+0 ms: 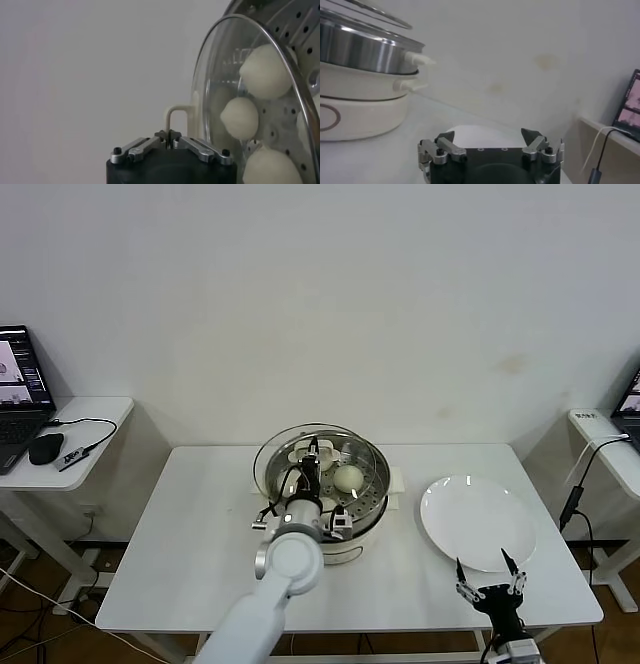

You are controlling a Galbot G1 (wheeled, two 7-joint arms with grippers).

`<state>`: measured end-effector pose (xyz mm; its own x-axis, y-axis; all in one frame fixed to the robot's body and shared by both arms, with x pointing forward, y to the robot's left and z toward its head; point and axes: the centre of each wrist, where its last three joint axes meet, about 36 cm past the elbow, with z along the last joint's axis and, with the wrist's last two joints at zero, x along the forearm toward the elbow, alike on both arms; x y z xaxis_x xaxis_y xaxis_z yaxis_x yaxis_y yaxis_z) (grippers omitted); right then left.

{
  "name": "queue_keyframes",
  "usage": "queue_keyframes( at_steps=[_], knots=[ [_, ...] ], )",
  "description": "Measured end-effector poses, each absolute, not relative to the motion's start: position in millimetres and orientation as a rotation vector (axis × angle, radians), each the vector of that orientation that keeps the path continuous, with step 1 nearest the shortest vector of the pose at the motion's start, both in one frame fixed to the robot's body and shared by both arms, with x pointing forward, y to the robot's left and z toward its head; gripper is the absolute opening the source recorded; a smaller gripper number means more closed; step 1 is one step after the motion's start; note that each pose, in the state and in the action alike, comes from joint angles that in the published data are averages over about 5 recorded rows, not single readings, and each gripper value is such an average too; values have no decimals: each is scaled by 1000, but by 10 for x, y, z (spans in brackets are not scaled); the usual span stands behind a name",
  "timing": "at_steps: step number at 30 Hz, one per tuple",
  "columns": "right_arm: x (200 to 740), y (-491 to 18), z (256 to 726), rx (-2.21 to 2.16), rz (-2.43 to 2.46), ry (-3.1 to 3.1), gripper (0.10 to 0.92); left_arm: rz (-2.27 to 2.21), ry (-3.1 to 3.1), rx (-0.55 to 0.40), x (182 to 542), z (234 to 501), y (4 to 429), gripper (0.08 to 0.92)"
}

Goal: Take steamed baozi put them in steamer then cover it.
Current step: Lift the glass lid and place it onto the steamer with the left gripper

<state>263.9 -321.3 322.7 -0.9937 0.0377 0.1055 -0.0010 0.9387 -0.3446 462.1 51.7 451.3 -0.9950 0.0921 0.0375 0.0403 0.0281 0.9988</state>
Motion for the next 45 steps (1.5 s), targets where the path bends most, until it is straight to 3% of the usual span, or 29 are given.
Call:
queue_keyframes(
  at_steps=[39,45],
  knots=[
    [2617,-3187,3156,1,538,-2969,823,2181,2209,178,4567,4324,235,116],
    [2620,-3186,3155,4,540,-2968,823,2169,2212,179,4529,4328,232,195]
  ],
)
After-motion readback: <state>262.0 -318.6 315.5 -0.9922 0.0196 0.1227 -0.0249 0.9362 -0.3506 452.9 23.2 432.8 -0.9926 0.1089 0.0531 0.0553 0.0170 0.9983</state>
